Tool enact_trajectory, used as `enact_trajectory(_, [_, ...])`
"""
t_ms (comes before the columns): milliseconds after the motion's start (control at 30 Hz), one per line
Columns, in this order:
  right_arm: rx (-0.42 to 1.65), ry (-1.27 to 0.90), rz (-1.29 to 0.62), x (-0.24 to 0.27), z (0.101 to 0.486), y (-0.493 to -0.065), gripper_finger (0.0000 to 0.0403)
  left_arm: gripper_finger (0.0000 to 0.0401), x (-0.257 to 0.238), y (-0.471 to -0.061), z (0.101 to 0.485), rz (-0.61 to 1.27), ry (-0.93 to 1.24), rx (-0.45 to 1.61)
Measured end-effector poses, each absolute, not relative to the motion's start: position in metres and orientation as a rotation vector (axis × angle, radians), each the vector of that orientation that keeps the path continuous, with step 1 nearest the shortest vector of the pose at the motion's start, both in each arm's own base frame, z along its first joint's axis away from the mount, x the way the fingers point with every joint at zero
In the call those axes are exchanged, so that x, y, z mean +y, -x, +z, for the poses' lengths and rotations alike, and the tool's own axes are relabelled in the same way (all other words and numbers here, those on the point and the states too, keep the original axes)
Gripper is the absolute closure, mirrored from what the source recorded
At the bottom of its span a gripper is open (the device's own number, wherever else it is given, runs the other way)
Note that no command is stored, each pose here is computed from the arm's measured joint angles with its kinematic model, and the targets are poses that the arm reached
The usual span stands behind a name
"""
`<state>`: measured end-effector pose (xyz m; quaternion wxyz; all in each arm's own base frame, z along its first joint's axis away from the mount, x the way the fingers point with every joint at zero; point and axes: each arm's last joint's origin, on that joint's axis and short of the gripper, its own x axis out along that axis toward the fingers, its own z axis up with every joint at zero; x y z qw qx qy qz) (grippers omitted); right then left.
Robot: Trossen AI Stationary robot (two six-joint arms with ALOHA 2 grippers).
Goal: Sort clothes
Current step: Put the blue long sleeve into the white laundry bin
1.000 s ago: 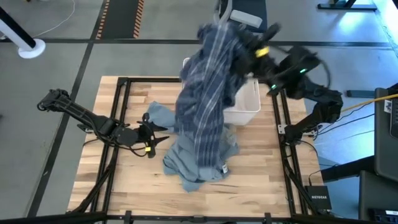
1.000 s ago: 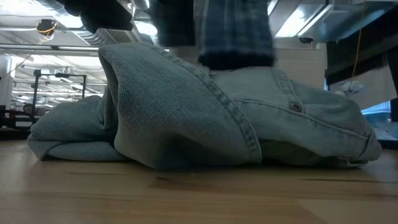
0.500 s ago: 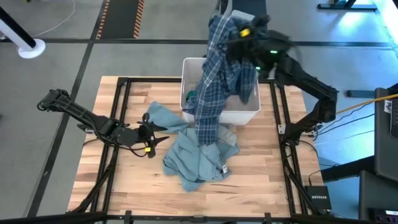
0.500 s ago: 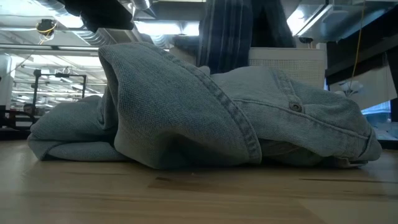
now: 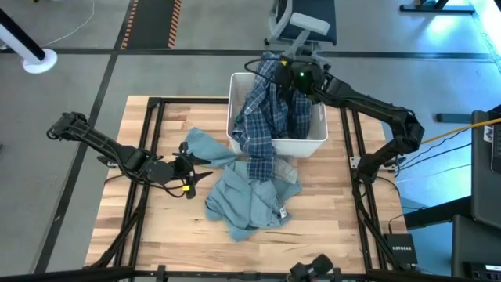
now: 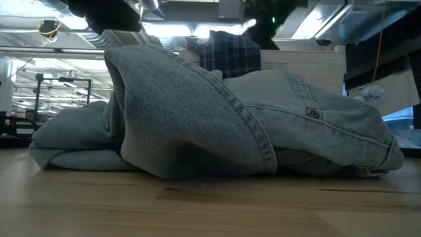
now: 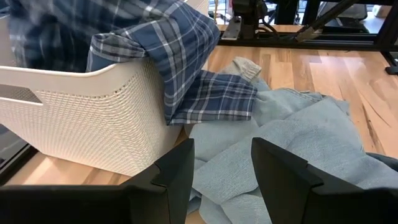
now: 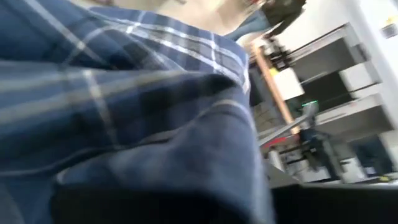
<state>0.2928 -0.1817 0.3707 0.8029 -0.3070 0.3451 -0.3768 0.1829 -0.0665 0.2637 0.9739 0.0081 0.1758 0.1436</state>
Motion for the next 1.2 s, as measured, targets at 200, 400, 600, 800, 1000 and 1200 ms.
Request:
enact_trajectory(200, [0.781, 0.608, -0.697, -0.185, 0.339, -0.291, 0.038, 0.0246, -0.067, -0.183, 0.264, 0.291, -0.013, 0.353])
enact_trajectory(400, [0.774, 0.572, -0.659, -0.183, 0.332, -0.292, 0.036, 0.0246, -0.067, -0.183, 0.264, 0.29, -0.016, 0.354])
enact_trajectory(600, [0.748, 0.511, -0.677, -0.183, 0.332, -0.292, 0.0296, 0.0246, -0.067, -0.183, 0.264, 0.291, -0.013, 0.353])
enact_trajectory(800, [0.766, 0.528, -0.664, -0.181, 0.358, -0.289, 0.0208, 0.0246, -0.066, -0.183, 0.264, 0.291, -0.013, 0.354])
enact_trajectory(1000, [0.831, 0.525, -0.617, -0.167, 0.406, -0.277, 0.017, 0.0246, -0.066, -0.183, 0.264, 0.292, -0.006, 0.354])
enact_trajectory(1200, [0.81, 0.55, -0.553, -0.137, 0.451, -0.267, 0.0169, 0.0246, -0.066, -0.183, 0.264, 0.292, -0.004, 0.354])
